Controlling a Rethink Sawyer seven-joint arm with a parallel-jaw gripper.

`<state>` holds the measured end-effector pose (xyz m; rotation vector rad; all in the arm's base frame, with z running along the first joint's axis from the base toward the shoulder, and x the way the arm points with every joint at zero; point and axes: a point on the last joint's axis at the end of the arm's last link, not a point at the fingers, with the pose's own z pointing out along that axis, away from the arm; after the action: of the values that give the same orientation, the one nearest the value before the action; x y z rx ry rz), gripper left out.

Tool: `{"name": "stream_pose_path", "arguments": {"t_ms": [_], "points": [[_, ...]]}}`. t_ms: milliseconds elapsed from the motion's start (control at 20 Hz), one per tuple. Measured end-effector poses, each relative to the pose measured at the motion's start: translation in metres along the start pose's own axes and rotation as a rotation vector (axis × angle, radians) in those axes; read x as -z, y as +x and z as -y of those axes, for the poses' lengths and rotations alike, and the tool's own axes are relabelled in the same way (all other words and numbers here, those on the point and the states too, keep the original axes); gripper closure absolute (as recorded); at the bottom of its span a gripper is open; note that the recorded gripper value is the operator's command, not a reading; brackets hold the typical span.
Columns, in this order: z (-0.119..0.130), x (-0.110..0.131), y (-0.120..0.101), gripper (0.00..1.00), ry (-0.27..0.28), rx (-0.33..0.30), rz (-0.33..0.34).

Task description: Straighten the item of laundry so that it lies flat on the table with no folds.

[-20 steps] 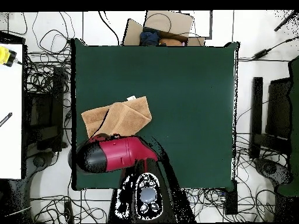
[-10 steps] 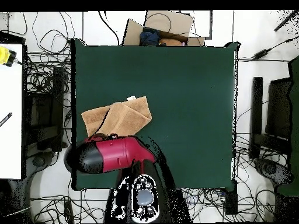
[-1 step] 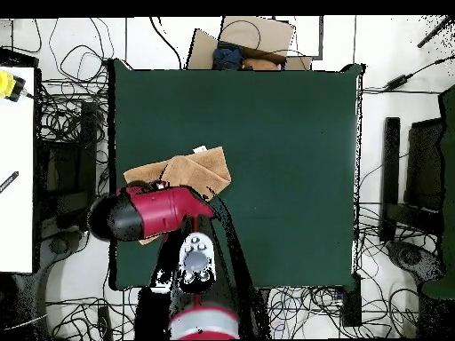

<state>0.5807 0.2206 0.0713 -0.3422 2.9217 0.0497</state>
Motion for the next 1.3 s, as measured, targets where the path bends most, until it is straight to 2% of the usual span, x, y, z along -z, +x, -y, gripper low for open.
{"name": "stream_pose_path", "arguments": {"t_ms": [200,250,350,650,1300], "points": [[0.007,-0.040,-0.014,0.00,-0.008,-0.025,0.061],[0.015,-0.063,-0.016,0.00,-0.018,-0.047,0.085],[0.024,-0.082,-0.015,0.00,-0.027,-0.074,0.097],[0.051,-0.128,-0.003,0.00,-0.036,-0.137,0.071],[0.048,-0.129,-0.017,0.00,-0.037,-0.122,0.027]]}}
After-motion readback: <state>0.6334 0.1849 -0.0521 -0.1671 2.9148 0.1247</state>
